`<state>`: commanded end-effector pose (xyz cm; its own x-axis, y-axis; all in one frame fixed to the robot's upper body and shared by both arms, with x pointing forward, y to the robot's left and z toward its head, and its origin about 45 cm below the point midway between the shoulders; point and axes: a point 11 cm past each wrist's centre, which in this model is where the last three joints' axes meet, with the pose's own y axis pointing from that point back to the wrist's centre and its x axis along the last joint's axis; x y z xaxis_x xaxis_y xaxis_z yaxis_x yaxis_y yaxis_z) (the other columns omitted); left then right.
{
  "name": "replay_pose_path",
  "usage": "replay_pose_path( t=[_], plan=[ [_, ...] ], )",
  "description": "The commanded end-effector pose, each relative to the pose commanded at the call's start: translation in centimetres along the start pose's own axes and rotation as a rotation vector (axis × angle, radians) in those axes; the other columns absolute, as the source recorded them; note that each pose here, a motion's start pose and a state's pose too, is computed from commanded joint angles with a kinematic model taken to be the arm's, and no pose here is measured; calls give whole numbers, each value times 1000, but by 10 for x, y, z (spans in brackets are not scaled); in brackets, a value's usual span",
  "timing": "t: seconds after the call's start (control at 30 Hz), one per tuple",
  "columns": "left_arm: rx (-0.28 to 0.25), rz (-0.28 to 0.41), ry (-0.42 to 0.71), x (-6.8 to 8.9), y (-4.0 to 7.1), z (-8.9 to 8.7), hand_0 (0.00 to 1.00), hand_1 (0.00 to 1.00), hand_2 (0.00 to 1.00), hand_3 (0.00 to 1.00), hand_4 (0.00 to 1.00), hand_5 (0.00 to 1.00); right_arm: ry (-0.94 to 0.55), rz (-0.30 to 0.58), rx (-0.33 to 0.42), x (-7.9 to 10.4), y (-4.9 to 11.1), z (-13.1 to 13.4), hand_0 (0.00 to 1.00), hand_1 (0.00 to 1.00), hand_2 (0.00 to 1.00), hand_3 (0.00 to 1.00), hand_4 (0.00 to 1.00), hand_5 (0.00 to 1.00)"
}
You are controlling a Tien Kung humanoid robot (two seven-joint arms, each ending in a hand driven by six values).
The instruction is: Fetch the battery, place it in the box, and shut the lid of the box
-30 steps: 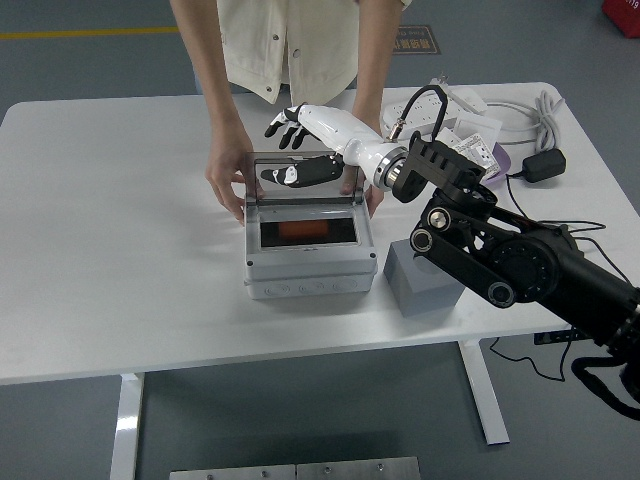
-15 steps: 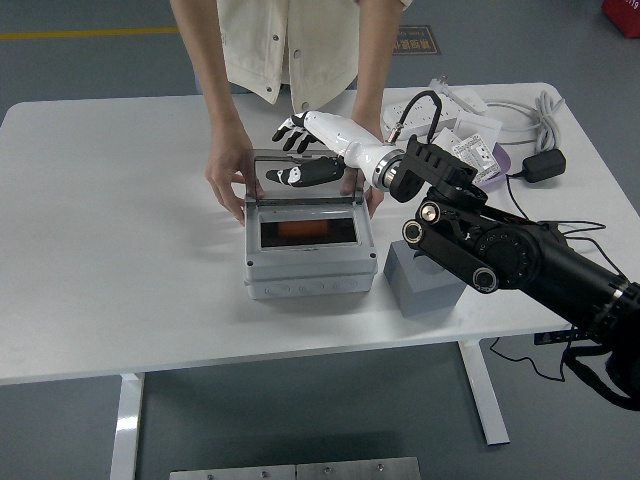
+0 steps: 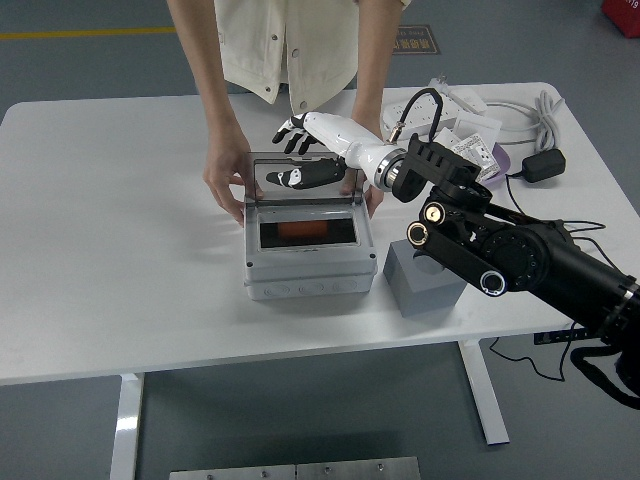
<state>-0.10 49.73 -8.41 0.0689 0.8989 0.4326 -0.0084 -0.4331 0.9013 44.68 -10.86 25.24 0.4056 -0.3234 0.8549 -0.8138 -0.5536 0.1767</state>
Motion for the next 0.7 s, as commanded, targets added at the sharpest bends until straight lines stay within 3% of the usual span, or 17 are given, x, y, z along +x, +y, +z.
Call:
replay_pose_path(
  t=[0.7],
  plan=[
    [3,1,4,-1,0,-2,607,745,577,532,164,2,51,-62,1,1,10,-13,611,548,619,744,865,511]
  ],
)
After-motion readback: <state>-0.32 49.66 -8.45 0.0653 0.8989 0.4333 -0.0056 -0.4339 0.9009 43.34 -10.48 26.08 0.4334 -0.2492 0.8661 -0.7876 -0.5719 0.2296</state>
